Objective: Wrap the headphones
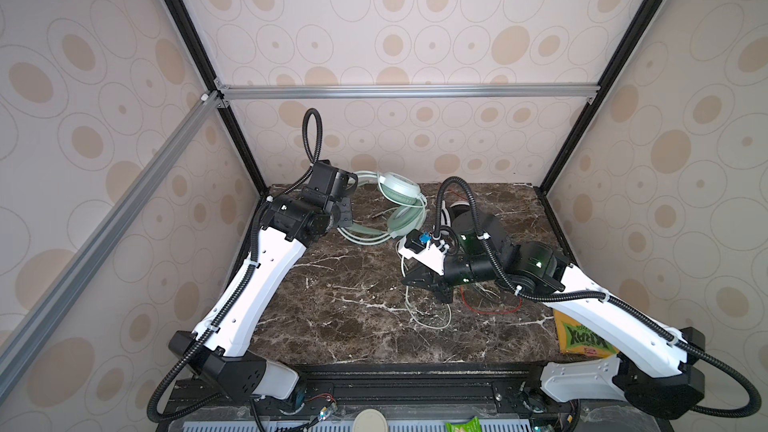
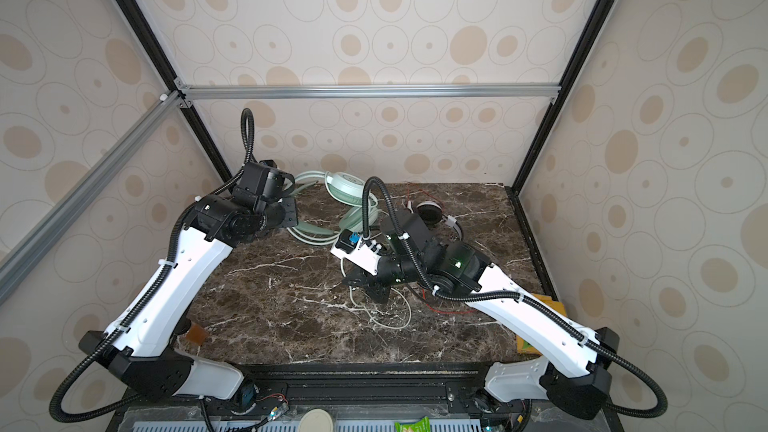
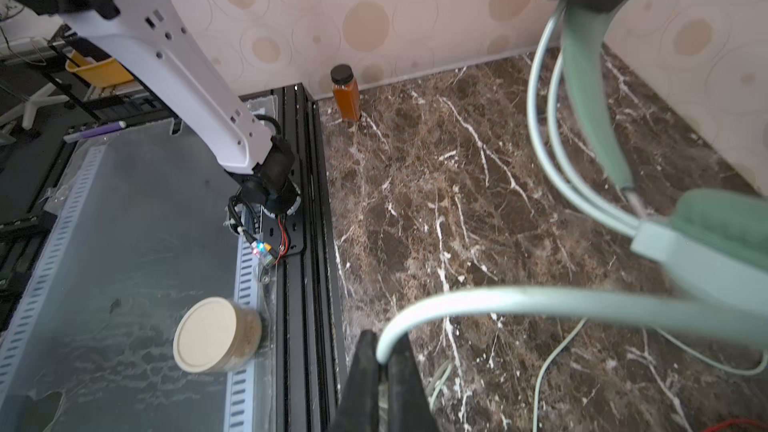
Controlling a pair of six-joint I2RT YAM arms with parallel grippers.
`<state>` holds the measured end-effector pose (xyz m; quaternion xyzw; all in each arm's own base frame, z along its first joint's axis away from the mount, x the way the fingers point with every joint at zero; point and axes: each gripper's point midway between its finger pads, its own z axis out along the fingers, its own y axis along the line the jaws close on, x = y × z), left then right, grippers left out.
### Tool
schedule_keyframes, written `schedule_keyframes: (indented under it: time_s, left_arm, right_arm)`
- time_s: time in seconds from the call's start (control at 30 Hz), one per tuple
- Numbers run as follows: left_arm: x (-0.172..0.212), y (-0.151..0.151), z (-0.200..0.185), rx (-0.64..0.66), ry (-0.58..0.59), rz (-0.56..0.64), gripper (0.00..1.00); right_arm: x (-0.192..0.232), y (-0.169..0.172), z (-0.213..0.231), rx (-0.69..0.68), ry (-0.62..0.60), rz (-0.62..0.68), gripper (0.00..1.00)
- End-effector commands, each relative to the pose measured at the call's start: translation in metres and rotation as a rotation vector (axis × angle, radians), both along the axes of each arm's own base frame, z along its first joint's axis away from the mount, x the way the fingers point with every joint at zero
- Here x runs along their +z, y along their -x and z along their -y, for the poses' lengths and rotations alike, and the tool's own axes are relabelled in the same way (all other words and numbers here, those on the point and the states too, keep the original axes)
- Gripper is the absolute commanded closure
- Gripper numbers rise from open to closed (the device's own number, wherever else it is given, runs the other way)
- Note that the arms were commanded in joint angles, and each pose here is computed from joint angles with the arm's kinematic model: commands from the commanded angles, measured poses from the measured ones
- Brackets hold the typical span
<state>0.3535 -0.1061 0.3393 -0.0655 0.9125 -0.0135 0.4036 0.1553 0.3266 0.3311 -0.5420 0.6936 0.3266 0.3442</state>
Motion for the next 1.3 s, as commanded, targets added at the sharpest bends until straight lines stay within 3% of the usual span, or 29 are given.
schedule_keyframes:
  time_s: [0.0, 0.17, 0.37, 0.67, 0.87, 1.1, 1.27]
  left_arm:
    - [0.041, -0.012, -0.004, 0.045, 0.07, 0.117, 1.0]
    - [0.04, -0.02, -0.006, 0.053, 0.069, 0.103, 1.0]
    - [0.056, -0.023, 0.002, -0.005, 0.175, 0.117, 1.0]
    - [0.052, -0.042, 0.006, 0.019, 0.218, 0.114, 1.0]
    - [0.047, -0.055, -0.016, 0.134, 0.116, 0.131, 1.0]
    - [0.03, -0.078, -0.054, 0.3, -0.102, 0.12, 1.0]
    - [0.018, -0.092, -0.061, 0.365, -0.168, 0.094, 1.0]
  right_arm:
    - [-0.016, 0.021, 0.019, 0.033, 0.059, -0.046, 1.0]
    - [-0.03, 0.035, 0.032, 0.04, 0.119, -0.086, 1.0]
    - [-0.053, 0.035, 0.055, -0.028, 0.187, -0.079, 1.0]
    - [-0.048, 0.056, 0.05, 0.04, 0.157, -0.152, 1.0]
    - [-0.036, 0.069, 0.046, 0.076, 0.196, -0.108, 1.0]
    - [-0.029, 0.077, 0.047, 0.092, 0.188, -0.089, 1.0]
    - [-0.026, 0.081, 0.044, 0.103, 0.187, -0.081, 1.0]
